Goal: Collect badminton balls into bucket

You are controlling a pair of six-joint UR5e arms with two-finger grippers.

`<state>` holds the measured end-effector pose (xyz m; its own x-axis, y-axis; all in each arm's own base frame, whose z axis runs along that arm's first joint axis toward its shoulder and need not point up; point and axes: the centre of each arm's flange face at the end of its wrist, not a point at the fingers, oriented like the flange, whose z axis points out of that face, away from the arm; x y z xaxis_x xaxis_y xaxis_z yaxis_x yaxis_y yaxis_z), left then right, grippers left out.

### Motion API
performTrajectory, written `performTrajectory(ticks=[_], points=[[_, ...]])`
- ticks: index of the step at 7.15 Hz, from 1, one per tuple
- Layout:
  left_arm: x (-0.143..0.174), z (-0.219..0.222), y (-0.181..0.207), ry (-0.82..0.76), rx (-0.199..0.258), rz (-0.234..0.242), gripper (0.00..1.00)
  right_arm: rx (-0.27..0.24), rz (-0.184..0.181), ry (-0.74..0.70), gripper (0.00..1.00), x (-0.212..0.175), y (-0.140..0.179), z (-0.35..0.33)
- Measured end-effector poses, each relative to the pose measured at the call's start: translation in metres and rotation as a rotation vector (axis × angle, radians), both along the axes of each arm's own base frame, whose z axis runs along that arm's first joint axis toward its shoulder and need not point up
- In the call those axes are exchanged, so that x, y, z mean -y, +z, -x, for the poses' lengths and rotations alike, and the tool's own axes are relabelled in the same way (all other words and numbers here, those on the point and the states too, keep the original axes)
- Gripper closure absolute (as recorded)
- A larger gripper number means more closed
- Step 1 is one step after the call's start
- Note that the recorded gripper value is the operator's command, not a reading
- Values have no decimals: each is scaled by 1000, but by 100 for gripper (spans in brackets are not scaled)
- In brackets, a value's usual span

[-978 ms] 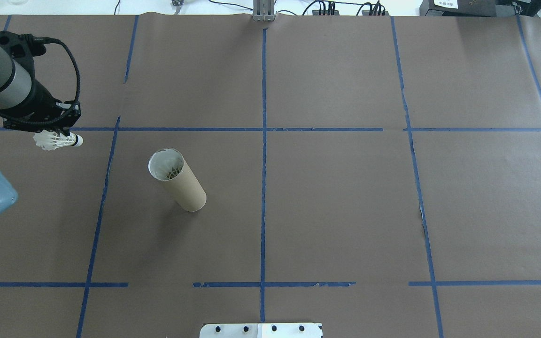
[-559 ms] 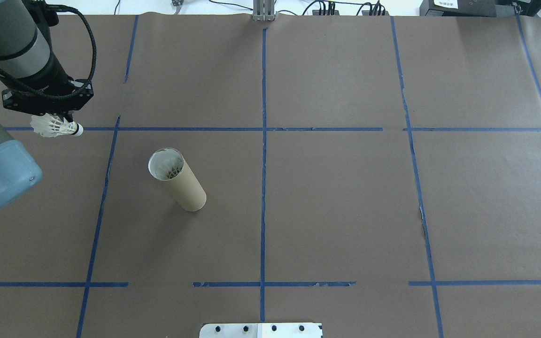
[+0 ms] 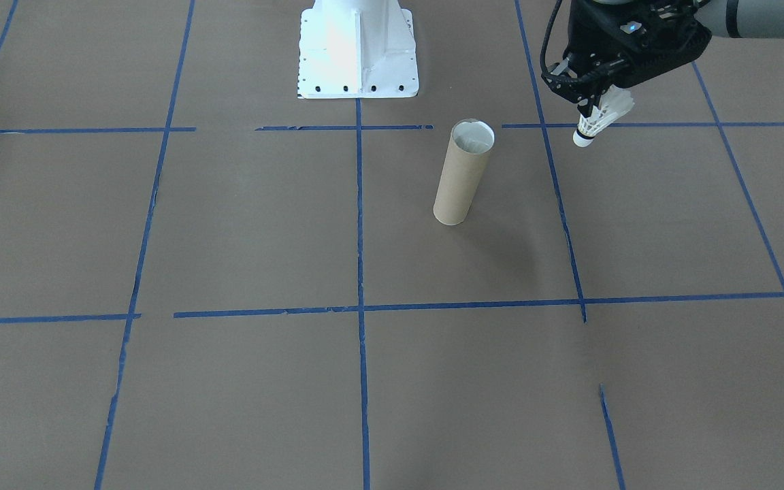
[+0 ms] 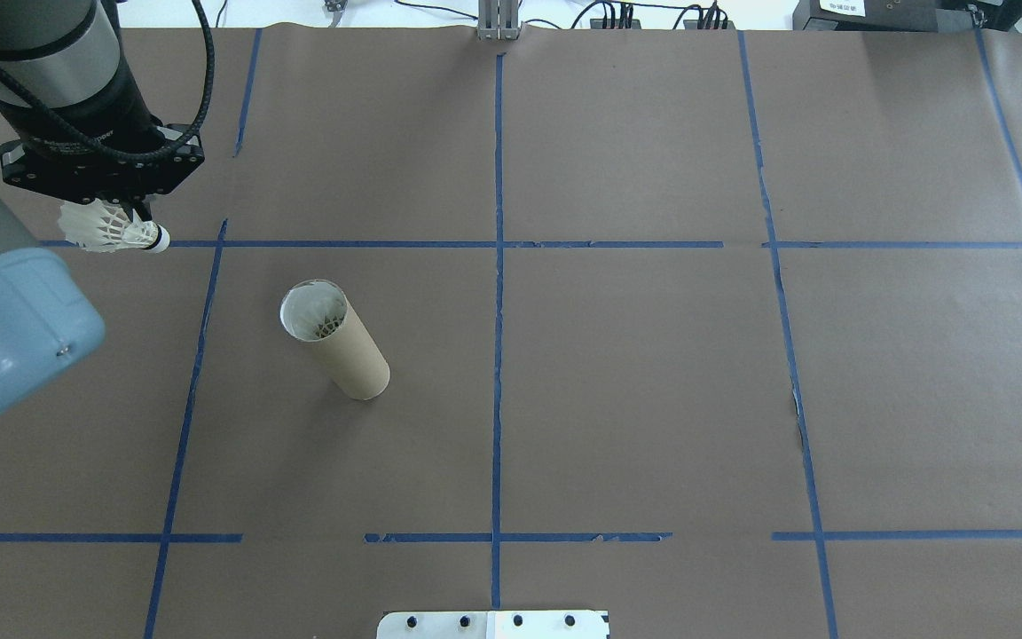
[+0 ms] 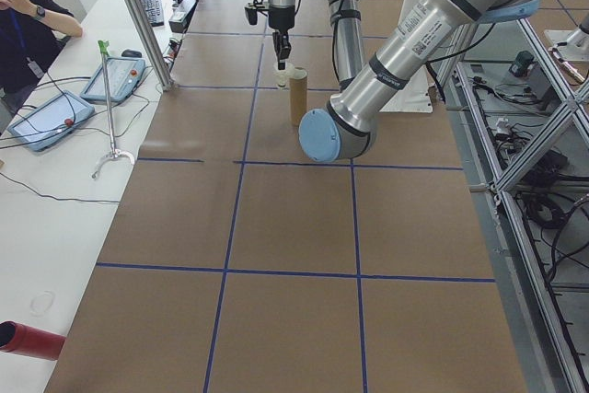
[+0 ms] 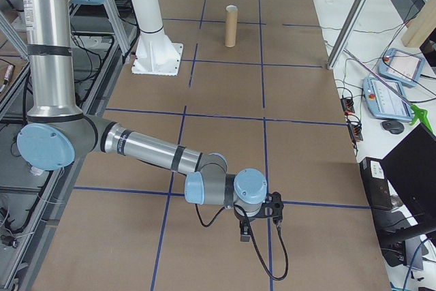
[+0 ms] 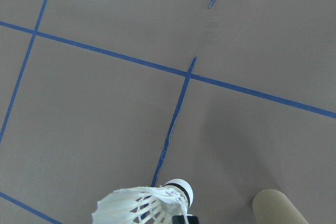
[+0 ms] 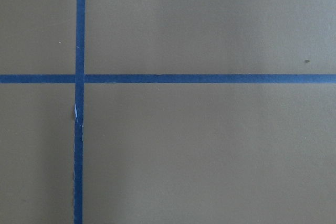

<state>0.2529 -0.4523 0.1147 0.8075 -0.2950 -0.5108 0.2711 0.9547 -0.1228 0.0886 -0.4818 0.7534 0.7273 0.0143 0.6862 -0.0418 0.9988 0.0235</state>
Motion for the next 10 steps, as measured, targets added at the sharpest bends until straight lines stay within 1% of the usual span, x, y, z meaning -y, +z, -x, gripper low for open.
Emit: performTrajectory(ticks=[1,3,4,6,8,9,10], points=[[-2,-11,-15,7,3,4,100,0,0,0,0,0,0,0],[-8,-55,-38,5,34,30,100,0,0,0,0,0,0,0],[-11,-75,-44,8,49,45,100,0,0,0,0,0,0,0],[-8,-111,-58,11,81,80,100,0,0,0,0,0,0,0],[-9,-131,-61,27,99,96,100,0,0,0,0,0,0,0],[-11,-136,-61,35,102,98,59,0,0,0,0,0,0,0],[-13,-138,-60,40,104,99,1,0,0,0,0,0,0,0]])
